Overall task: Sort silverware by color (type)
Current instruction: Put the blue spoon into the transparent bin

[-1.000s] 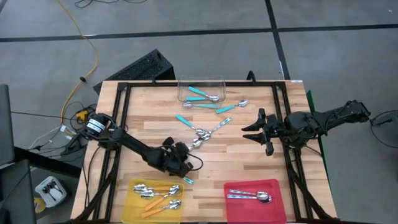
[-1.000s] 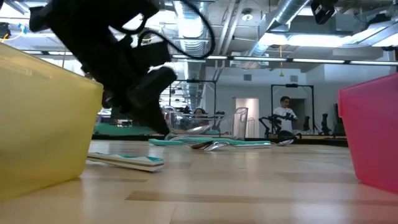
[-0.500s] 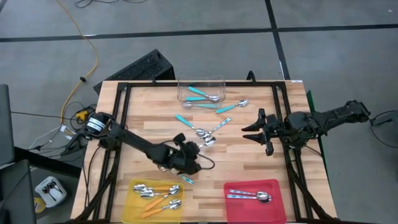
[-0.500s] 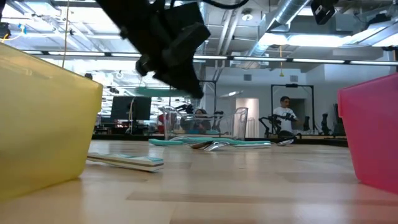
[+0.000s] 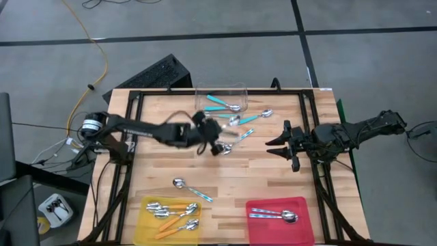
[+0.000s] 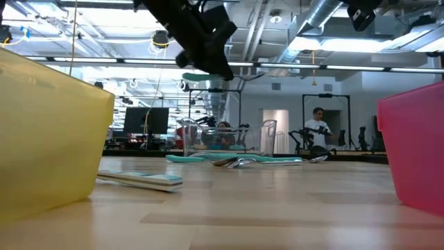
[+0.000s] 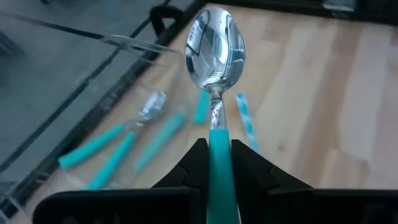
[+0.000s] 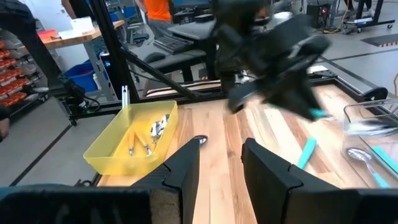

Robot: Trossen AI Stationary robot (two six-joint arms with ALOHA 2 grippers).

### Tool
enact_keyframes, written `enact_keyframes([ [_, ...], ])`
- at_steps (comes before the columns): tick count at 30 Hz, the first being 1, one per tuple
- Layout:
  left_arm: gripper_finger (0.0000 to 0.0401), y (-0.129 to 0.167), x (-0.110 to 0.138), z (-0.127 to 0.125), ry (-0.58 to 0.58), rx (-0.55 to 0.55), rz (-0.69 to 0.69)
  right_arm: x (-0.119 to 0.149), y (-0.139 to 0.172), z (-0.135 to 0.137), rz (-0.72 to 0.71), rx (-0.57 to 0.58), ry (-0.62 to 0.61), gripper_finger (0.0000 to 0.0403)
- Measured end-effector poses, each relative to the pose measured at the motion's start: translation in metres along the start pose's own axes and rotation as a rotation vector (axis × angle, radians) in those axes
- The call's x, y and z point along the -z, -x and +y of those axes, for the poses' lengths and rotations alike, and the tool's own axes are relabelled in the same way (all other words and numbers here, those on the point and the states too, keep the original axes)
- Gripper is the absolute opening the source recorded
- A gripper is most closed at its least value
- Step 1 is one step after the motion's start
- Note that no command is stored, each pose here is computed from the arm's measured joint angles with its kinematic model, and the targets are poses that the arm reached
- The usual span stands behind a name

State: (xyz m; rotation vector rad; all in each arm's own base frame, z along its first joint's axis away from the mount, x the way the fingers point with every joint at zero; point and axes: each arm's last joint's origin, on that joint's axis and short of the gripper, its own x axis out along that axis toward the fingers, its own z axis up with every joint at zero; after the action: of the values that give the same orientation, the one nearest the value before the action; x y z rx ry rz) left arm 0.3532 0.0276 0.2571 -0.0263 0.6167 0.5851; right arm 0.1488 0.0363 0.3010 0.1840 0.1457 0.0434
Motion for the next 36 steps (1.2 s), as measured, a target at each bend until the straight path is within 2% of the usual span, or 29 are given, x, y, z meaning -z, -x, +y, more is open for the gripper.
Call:
enact_keyframes([
  [6,0.0028,-0.02,-0.014,0.044,0.068,0.048,-0.033,0.0,0.0,0.0,0.001,-0.003,0.0,0.0143],
  [9,0.0028,-0.027,-0.015,0.063,0.086,0.029,-0.025,0.0,0.0,0.0,0.001,-0.002,0.0,0.0143],
  [18,0.0029,-0.039,-0.014,0.103,0.126,0.003,0.002,0.0,0.0,0.0,0.001,-0.003,0.001,0.0143],
  [22,0.0029,-0.04,-0.017,0.114,0.129,0.022,0.019,0.0,0.0,0.0,0.001,-0.003,0.001,0.0143],
  [31,0.0029,-0.024,-0.047,0.127,0.07,0.004,0.032,0.0,0.0,0.0,0.001,-0.003,0.001,0.0143],
  [36,0.0029,-0.024,-0.048,0.131,0.067,-0.006,0.037,0.0,0.0,0.0,0.002,-0.003,0.002,0.0143],
])
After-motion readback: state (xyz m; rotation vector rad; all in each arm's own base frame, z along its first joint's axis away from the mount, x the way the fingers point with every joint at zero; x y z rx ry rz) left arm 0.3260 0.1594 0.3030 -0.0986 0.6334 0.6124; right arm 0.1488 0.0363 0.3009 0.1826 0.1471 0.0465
